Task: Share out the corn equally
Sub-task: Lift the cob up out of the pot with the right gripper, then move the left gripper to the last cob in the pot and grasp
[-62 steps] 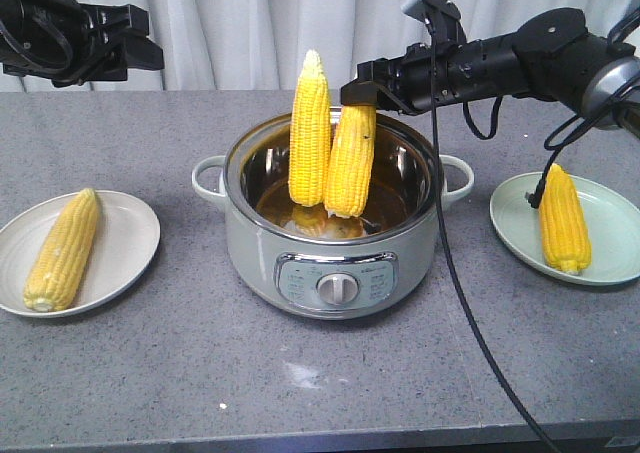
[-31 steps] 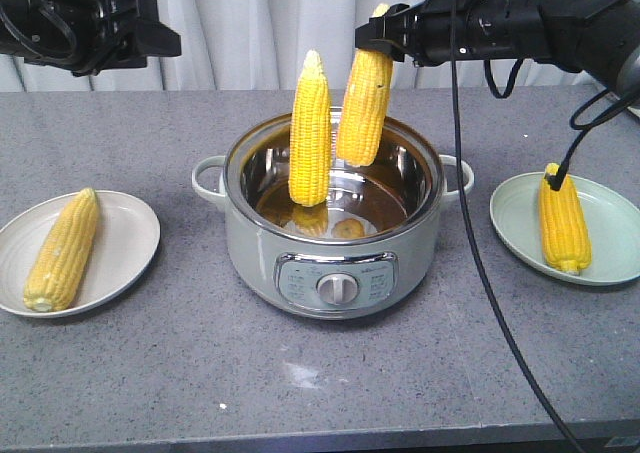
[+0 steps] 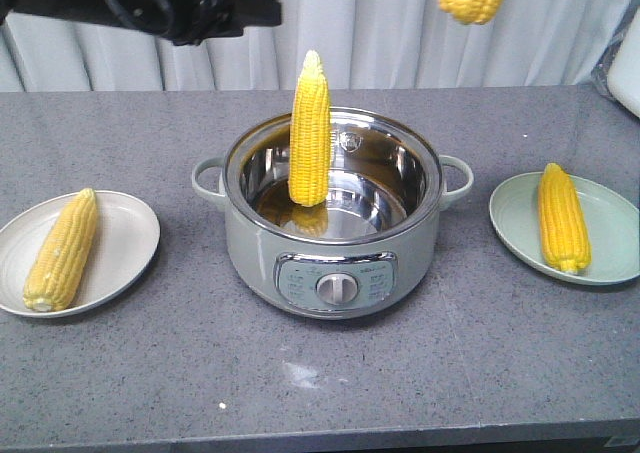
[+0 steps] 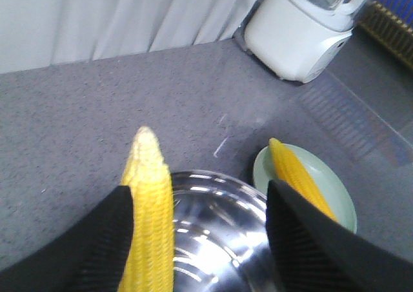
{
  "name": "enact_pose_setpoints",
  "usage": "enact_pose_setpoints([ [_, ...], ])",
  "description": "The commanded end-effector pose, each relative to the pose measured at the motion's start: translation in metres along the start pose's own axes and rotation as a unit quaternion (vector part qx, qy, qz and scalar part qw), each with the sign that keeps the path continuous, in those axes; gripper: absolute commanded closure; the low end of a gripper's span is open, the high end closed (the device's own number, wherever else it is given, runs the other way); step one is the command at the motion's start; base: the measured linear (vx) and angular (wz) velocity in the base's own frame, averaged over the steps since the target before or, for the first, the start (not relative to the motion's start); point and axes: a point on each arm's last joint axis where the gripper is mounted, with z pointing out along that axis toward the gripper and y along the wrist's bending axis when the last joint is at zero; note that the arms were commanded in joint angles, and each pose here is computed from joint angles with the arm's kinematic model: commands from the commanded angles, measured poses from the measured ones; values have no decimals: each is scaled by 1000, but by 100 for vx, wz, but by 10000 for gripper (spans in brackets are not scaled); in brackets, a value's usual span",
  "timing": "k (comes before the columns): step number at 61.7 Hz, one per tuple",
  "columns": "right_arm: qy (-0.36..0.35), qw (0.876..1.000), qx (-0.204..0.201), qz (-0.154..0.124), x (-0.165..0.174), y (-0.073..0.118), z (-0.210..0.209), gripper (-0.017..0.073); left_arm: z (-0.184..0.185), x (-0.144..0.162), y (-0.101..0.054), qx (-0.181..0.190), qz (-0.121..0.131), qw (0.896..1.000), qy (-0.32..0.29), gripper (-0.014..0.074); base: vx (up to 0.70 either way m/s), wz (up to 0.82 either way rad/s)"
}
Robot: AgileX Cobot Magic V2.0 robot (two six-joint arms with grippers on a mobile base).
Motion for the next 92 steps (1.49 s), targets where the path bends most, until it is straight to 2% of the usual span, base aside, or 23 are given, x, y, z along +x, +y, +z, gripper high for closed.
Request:
enact_pose_setpoints([
  [1, -41, 999, 10, -8, -24, 7, -26, 566, -16, -30, -29, 39, -1, 997, -61, 82, 0, 0],
  [8, -30, 999, 14, 8, -22, 1, -31, 566, -2, -36, -27, 49, -13, 997, -62, 4, 0, 0],
  [15, -24, 1000, 12, 9, -20, -1, -32, 564, 17, -33, -20, 51, -17, 997, -51, -41, 0, 0],
  [45, -15, 1000, 12, 7, -19, -2, -33, 561, 57, -15, 11, 8, -16, 999, -34, -34, 0, 0],
  [85, -10, 1000, 16, 2, -18, -3, -33, 552, 79, -4, 24, 23, -53, 998, -27, -19, 0, 0],
  [92, -10, 1000, 16, 2, -18, -3, -33, 552, 82, -3, 25, 25, -50, 998, -30, -14, 0, 0],
])
